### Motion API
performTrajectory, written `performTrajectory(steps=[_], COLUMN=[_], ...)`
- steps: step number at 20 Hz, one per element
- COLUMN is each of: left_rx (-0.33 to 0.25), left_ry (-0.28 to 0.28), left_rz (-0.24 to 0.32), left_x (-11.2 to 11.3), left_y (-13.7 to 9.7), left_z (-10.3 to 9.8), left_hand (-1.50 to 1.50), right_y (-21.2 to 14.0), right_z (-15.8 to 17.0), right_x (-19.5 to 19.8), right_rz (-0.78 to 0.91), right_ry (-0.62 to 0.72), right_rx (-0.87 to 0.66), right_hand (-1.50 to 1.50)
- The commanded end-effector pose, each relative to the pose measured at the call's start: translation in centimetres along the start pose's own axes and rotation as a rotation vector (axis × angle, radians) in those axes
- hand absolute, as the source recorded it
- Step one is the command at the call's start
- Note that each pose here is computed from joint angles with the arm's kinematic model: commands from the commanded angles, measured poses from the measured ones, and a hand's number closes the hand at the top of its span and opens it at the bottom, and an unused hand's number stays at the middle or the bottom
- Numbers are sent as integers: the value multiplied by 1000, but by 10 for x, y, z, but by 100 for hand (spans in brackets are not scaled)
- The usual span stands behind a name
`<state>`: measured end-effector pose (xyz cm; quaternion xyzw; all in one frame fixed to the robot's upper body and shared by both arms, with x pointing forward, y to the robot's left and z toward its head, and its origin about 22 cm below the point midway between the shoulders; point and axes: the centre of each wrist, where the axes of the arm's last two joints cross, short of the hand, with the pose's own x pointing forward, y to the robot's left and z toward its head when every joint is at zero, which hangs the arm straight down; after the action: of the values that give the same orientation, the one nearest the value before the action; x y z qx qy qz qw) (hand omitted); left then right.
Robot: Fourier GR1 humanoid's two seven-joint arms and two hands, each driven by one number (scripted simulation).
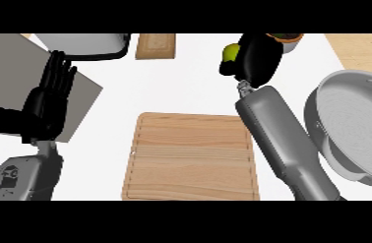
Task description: Pick the pear from the cutting board and place it in the pot
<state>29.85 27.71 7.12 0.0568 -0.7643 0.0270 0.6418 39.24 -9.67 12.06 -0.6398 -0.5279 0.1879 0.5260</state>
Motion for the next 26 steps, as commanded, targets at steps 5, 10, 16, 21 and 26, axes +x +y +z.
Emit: performTrajectory(steps=[5, 10, 16, 21, 26], left_rx=[3, 21, -5, -7, -7], left_ry=[-7, -21, -4, -18, -23], left_rz=[-6, -1, 1, 13, -10], left_x=[-8, 3, 14, 5, 22], left_y=[-1, 6, 14, -12, 10], left_z=[8, 1, -2, 8, -8], left_hand=[0, 0, 0, 0, 0], right_y=[-47, -77, -103, -106, -117], right_z=[-2, 1, -4, -10, -13], right_x=[-23, -81, -176, -236, -284], right_rz=[80, 125, 132, 113, 106], right_ry=[240, 290, 348, 375, 357], right_rx=[-231, -174, -206, -204, -184], right_hand=[150, 150, 150, 150, 150])
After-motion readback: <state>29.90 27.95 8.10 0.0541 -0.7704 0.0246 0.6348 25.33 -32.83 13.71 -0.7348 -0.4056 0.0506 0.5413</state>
